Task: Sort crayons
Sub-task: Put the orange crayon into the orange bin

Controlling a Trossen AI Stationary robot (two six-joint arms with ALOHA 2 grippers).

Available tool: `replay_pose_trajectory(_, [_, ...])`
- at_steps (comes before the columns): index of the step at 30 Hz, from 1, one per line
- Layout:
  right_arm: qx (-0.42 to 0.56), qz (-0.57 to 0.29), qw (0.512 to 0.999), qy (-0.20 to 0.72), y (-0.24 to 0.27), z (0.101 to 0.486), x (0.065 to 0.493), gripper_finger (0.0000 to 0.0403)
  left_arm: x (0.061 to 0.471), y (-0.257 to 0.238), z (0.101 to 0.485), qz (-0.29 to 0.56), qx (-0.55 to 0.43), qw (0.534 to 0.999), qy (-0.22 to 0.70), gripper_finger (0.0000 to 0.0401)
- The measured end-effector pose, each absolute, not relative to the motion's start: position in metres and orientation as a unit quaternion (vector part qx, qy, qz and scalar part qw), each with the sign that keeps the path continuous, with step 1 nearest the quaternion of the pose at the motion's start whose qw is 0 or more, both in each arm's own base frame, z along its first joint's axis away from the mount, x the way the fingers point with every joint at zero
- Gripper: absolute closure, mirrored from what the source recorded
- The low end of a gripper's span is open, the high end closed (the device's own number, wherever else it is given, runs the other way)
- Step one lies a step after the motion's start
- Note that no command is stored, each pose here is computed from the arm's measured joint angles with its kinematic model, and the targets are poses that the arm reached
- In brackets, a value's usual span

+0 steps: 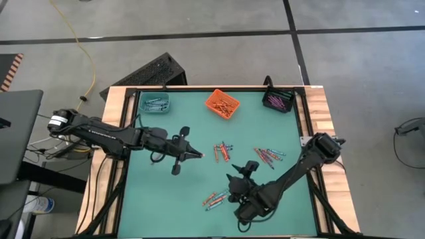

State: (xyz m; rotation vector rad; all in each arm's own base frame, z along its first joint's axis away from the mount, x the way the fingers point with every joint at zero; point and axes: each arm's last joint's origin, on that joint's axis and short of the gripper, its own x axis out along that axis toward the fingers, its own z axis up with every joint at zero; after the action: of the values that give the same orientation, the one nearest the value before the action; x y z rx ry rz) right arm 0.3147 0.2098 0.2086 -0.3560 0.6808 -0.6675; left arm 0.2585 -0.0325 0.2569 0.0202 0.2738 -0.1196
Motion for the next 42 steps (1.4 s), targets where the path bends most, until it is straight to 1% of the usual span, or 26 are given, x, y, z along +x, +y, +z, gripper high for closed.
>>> replay_pose_trajectory(8, [-0.208, -0.318, 0.848, 0.369, 0.181, 0.208, 0.335, 0.0202, 0.260, -0.035, 0.264, -0.090, 0.041, 0.991, 0.094, 0.0395])
replay_pose_trajectory(14, [-0.214, -0.255, 0.838, 0.432, 0.148, 0.206, 0.365, 0.0208, 0.260, -0.031, 0.265, -0.086, 0.050, 0.991, 0.091, 0.0395])
replay_pose_trajectory(17, [-0.210, -0.219, 0.839, 0.451, 0.125, 0.198, 0.376, 0.0209, 0.259, -0.028, 0.267, -0.088, 0.048, 0.991, 0.088, 0.0395])
replay_pose_trajectory(21, [-0.191, -0.184, 0.834, 0.483, 0.091, 0.181, 0.376, 0.0210, 0.253, -0.026, 0.274, -0.087, 0.049, 0.992, 0.077, 0.0395])
replay_pose_trajectory(24, [-0.180, -0.190, 0.833, 0.487, 0.069, 0.172, 0.363, 0.0210, 0.248, -0.025, 0.280, -0.086, 0.050, 0.993, 0.068, 0.0395])
replay_pose_trajectory(26, [-0.160, -0.188, 0.852, 0.462, 0.059, 0.170, 0.353, 0.0210, 0.244, -0.025, 0.284, -0.085, 0.055, 0.993, 0.062, 0.0395])
replay_pose_trajectory(28, [-0.130, -0.176, 0.883, 0.416, 0.051, 0.173, 0.343, 0.0210, 0.240, -0.024, 0.289, -0.085, 0.059, 0.993, 0.051, 0.0395])
replay_pose_trajectory(32, [-0.076, -0.136, 0.949, 0.274, 0.043, 0.185, 0.323, 0.0210, 0.239, -0.024, 0.295, -0.083, 0.065, 0.994, 0.025, 0.0395])
replay_pose_trajectory(34, [-0.061, -0.114, 0.973, 0.191, 0.044, 0.193, 0.314, 0.0210, 0.240, -0.024, 0.296, -0.080, 0.067, 0.994, 0.013, 0.0395])
replay_pose_trajectory(37, [-0.065, -0.089, 0.989, 0.097, 0.050, 0.202, 0.301, 0.0210, 0.244, -0.025, 0.298, -0.078, 0.069, 0.995, -0.006, 0.0395])
replay_pose_trajectory(42, [-0.103, -0.065, 0.992, 0.030, 0.065, 0.211, 0.297, 0.0210, 0.255, -0.026, 0.298, -0.076, 0.069, 0.993, -0.051, 0.0395])
